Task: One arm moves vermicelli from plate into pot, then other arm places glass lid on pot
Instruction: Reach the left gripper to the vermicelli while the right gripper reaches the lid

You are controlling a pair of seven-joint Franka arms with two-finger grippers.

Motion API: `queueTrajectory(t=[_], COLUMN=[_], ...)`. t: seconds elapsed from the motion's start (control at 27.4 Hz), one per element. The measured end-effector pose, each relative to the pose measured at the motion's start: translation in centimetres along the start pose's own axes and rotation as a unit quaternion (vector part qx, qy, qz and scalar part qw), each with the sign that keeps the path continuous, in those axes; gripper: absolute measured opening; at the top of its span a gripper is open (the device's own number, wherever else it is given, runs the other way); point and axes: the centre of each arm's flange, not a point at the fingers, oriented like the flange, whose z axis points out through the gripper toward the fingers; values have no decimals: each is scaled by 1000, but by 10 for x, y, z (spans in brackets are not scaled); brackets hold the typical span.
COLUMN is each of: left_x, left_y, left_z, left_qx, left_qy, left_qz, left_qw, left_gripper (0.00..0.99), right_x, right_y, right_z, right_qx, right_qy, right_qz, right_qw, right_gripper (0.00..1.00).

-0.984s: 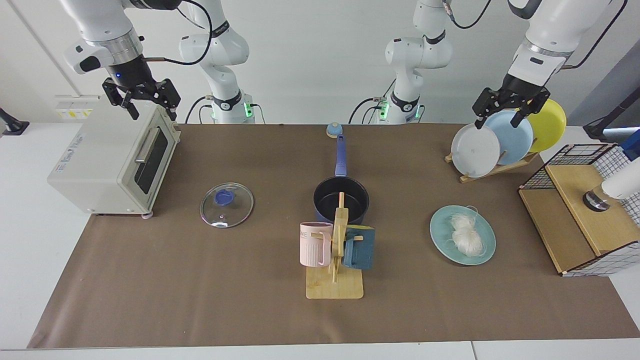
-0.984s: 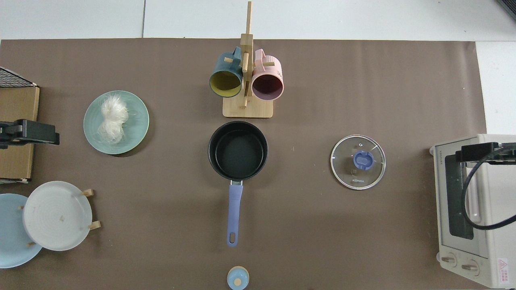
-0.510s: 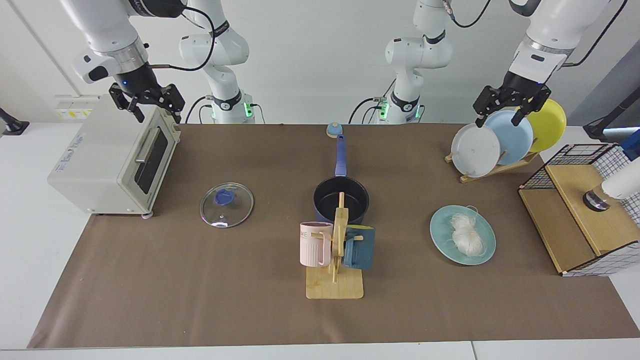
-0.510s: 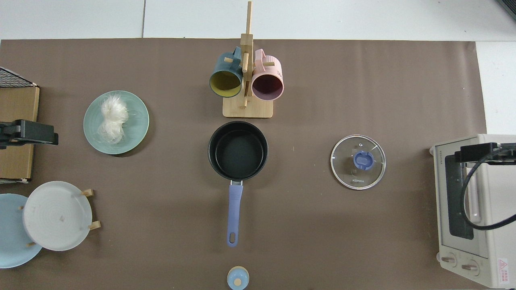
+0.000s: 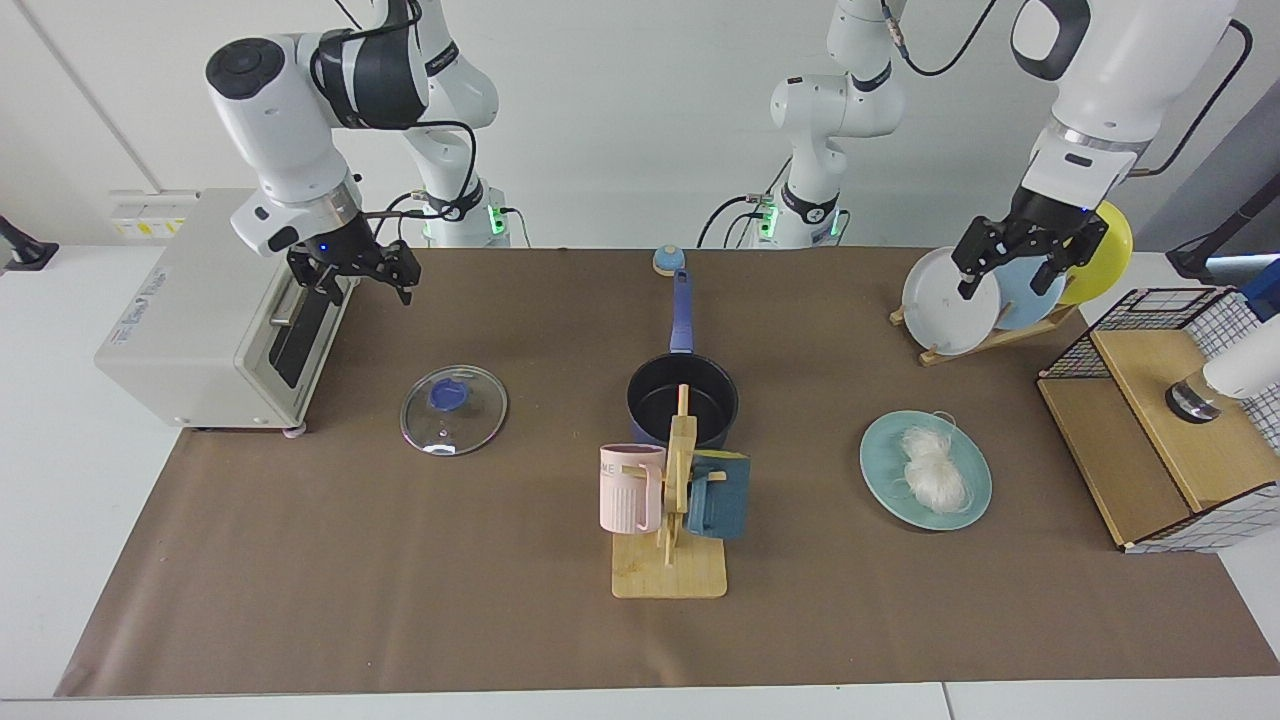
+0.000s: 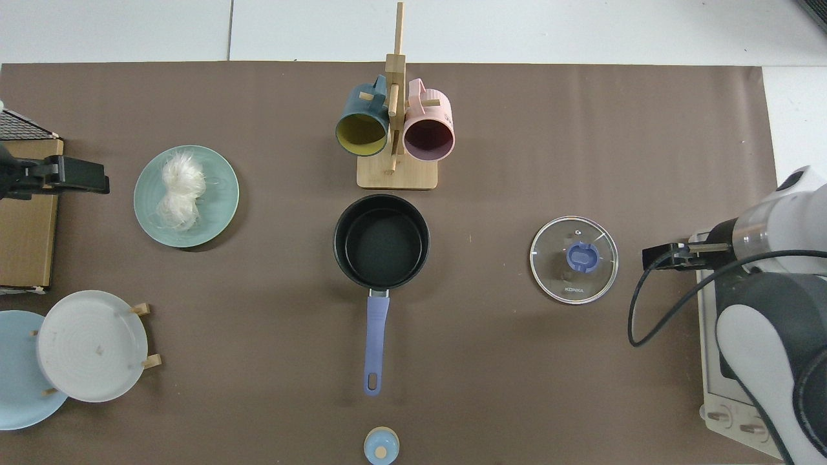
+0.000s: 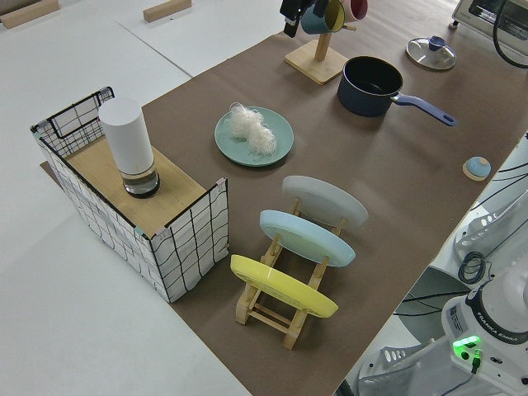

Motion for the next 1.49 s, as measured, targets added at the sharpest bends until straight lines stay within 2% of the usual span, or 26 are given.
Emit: queueTrajectory(t=[0.36,0.84,1.02,1.28,1.49], left_x=[42,62,70,76,75], left_y=[-5,-21,-24,-23,-22], left_z=[62,109,144,195,241], left_qx=[9,-4,-2,1,3], left_qy=[3,11,9,-2,-11], left_qz=[-6,6,5,5,6], left_qw=[1000,1000,1000,1000,1000], left_gripper=[991,991,991,991,991], right_x=[24,39,40,37,30], right_y=[-12,-45,-50,-50,-54], right_z=[65,121,142,164,176], right_qx=[1,7,10,11,9], right_qy=[11,28,38,38,28], right_qz=[0,13,13,14,11], right_qw=[1000,999,999,999,1000], right_gripper=[1000,1000,1000,1000,1000])
